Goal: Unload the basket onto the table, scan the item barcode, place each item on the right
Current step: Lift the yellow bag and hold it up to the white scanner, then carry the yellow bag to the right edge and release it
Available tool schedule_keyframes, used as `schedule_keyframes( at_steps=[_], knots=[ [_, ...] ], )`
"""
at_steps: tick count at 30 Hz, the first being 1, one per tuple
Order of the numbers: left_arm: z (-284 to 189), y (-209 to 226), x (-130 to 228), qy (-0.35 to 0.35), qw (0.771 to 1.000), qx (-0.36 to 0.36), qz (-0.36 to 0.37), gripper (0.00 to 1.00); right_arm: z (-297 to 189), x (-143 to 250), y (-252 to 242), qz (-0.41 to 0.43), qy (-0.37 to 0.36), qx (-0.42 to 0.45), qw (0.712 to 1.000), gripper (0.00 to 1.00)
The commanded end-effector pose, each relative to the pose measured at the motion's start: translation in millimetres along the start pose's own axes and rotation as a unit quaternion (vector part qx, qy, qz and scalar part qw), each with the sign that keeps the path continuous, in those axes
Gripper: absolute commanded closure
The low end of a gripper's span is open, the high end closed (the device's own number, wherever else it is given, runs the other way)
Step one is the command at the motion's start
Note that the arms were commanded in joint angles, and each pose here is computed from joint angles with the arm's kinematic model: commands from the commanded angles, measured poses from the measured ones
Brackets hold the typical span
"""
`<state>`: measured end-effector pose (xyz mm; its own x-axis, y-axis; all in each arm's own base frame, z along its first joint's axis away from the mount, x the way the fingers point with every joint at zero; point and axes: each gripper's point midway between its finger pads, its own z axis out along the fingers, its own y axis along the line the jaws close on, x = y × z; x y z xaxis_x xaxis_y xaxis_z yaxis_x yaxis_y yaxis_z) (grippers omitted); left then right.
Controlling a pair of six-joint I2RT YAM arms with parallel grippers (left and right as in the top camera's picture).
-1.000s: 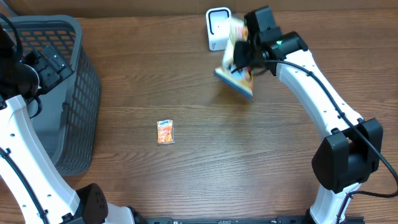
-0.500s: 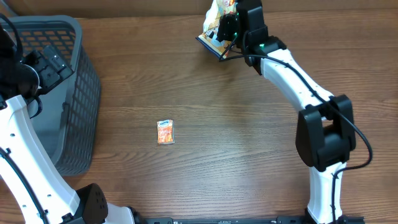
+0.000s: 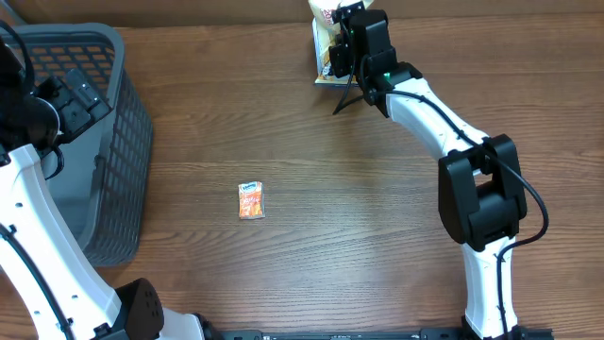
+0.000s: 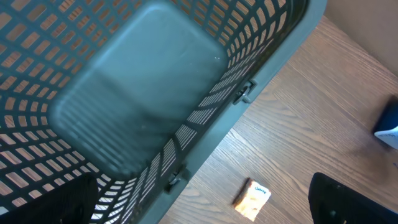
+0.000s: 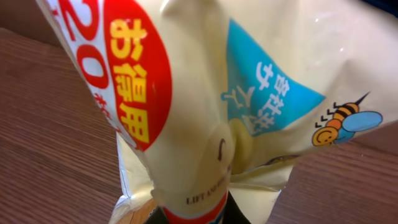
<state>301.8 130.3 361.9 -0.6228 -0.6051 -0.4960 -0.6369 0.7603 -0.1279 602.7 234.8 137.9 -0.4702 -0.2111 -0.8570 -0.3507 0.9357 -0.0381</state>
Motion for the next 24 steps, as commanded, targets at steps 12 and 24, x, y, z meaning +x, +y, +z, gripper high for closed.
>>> schedule_keyframes(
  at_steps=[12,24],
  knots=[
    [1,1,0,-0.001,1.000,-0.004,0.007,0.00,-61,-70,-96,0.128,-0.075,0.140,0.979,0.96],
    [1,1,0,-0.001,1.000,-0.004,0.007,0.00,-245,127,-269,0.522,0.204,0.396,0.727,0.96]
  ],
)
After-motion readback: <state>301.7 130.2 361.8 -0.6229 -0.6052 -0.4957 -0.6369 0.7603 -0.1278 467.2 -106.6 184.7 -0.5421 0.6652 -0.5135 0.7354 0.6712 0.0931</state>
